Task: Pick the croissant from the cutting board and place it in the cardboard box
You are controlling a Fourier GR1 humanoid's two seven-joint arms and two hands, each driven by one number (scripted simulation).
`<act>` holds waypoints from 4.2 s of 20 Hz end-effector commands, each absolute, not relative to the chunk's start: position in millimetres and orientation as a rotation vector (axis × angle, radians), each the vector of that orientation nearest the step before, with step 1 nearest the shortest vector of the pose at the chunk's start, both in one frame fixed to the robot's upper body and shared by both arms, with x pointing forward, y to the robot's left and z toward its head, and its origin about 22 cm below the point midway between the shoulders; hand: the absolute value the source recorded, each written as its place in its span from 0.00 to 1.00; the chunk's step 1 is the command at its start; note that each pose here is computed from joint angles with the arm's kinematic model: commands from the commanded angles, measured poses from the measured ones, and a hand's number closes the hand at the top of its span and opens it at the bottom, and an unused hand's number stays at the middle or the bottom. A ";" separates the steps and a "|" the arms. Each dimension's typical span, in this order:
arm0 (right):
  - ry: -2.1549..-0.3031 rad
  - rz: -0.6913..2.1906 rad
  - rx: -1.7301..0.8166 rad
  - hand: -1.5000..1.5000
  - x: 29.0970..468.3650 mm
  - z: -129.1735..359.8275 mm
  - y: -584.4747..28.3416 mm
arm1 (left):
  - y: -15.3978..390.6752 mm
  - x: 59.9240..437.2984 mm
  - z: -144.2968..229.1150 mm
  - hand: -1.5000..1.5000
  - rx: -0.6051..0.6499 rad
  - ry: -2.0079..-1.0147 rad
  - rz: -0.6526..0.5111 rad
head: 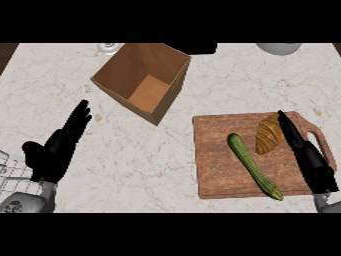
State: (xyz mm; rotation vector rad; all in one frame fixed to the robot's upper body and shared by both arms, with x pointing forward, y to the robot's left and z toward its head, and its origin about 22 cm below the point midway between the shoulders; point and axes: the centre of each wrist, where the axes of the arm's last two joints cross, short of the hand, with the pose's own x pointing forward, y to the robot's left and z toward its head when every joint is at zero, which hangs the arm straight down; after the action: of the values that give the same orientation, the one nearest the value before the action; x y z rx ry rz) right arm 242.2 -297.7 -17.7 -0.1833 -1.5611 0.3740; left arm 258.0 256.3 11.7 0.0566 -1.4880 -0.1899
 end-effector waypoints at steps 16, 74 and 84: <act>-1.747 0.137 -0.431 0.00 211.2 -42.1 -354.9 | 324.3 245.1 9.3 0.50 0.618 -1.358 -0.184; -0.995 1.110 -0.490 0.00 316.1 32.0 -310.3 | 334.4 265.9 25.6 0.50 0.626 -1.364 -0.220; -1.043 1.068 -0.664 1.00 329.3 17.2 -289.7 | 332.3 260.7 15.4 0.50 0.618 -1.380 -0.223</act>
State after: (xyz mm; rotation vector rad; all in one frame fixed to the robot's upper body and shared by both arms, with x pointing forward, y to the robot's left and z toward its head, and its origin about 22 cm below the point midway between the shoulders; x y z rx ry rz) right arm 322.8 -297.6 21.7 -0.5707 -0.9998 1.0694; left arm 272.3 252.4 11.2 0.4189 -1.4601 -0.1263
